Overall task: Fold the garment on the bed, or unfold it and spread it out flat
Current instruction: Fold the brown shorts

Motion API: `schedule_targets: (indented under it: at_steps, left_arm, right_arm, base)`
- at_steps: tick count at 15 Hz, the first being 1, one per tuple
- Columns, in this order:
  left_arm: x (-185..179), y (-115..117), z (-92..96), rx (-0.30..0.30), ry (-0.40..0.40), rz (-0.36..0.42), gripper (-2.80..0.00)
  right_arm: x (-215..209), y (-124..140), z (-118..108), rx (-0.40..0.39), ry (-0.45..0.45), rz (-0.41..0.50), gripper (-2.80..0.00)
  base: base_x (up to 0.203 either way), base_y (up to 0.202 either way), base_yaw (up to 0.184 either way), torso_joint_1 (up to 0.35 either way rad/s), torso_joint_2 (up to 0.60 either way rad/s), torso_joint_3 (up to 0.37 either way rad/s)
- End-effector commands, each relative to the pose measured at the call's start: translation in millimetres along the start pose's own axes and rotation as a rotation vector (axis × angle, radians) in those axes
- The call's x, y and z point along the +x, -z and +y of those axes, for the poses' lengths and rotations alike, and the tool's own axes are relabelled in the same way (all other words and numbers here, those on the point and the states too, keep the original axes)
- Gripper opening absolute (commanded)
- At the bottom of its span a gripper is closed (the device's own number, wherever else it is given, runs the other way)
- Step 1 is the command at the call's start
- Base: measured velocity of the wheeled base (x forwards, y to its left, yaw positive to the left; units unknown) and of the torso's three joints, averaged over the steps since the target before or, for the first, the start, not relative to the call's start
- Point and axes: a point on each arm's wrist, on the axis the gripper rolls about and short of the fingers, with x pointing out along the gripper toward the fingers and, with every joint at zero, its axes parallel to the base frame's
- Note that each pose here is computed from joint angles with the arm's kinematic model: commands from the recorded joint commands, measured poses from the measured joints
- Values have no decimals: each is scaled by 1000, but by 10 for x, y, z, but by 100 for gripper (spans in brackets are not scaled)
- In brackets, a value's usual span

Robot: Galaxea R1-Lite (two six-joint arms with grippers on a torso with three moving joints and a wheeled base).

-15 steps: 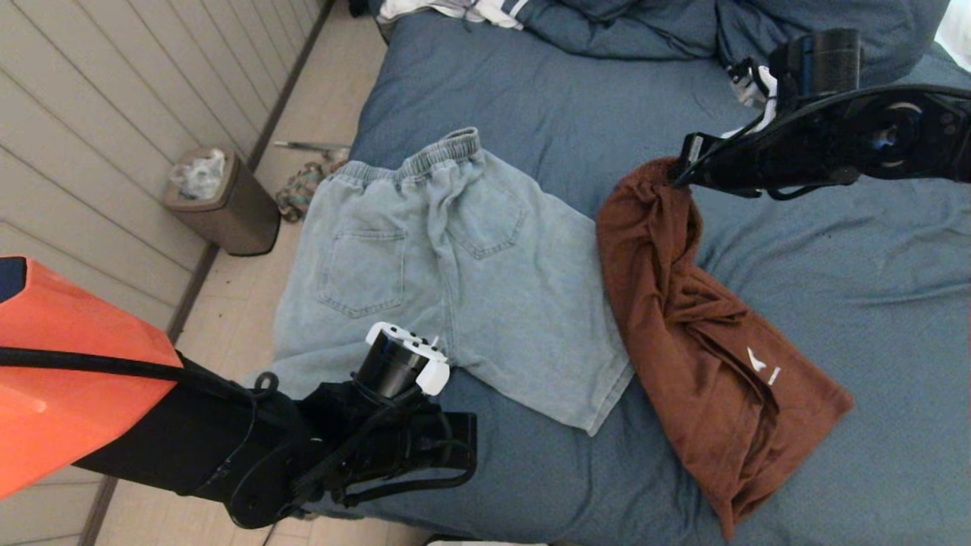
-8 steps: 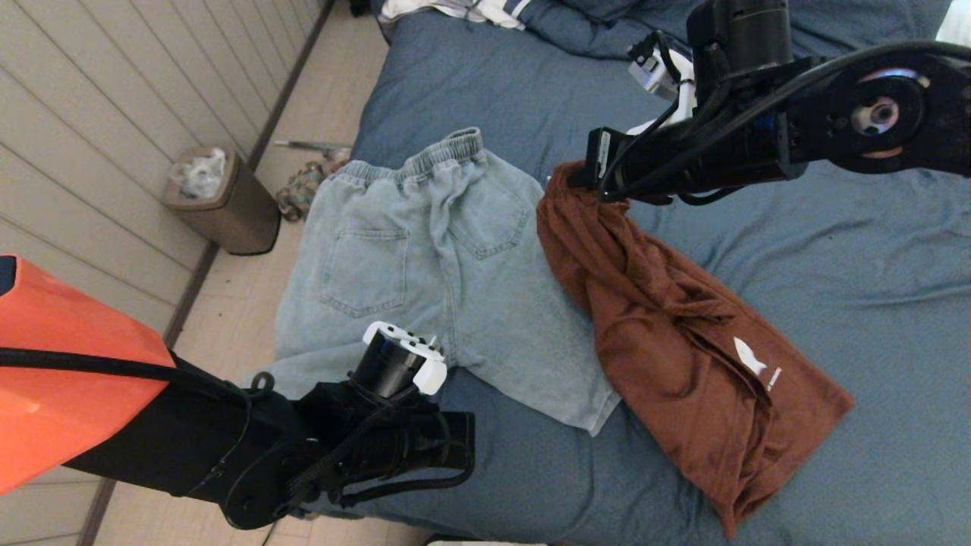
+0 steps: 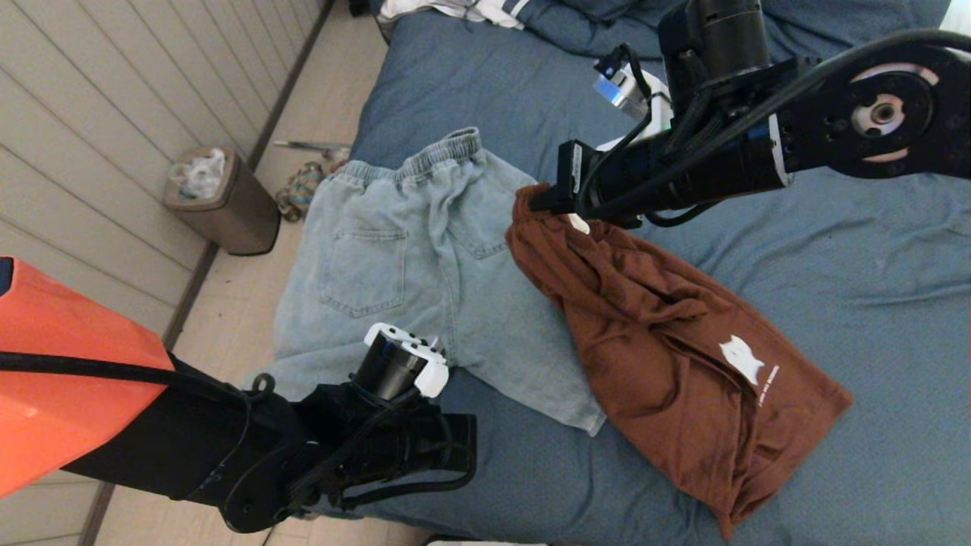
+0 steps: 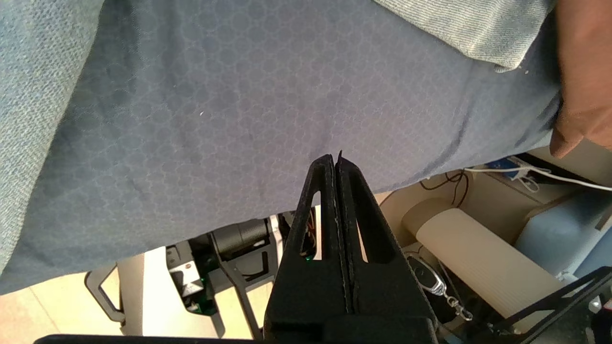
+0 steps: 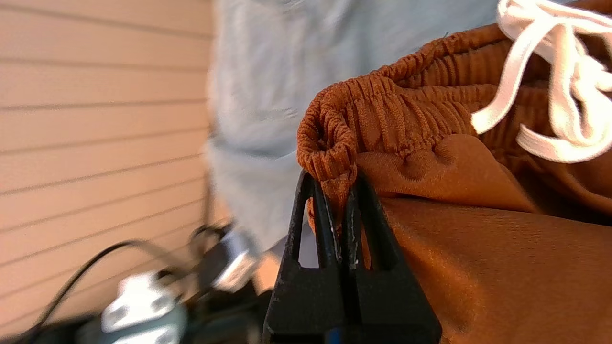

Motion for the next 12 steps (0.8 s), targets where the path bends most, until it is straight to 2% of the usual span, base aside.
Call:
schedule_targets:
  at_steps: [1,4,6,12]
  left_arm:
    - [24,9,3,-3,-2,4,-280]
    - [30,10,2,-3,-2,5,-280]
    - [21,8,1,-3,-1,4,-280]
    - [-1,18,-17,1,4,3,-280]
  right_arm:
    - [-17,11,18,26,-52,38,-280]
    - [127,59,-45,36,-48,71,-280]
    - [159,-2,-118,41,-34,47,-280]
    - [2,-284,-865,100,136,-62,-280]
  base:
    - [0,0,0,0,0,0]
    - [0,0,0,0,0,0]
    - [0,0,0,0,0,0]
    - [0,0,0,0,0,0]
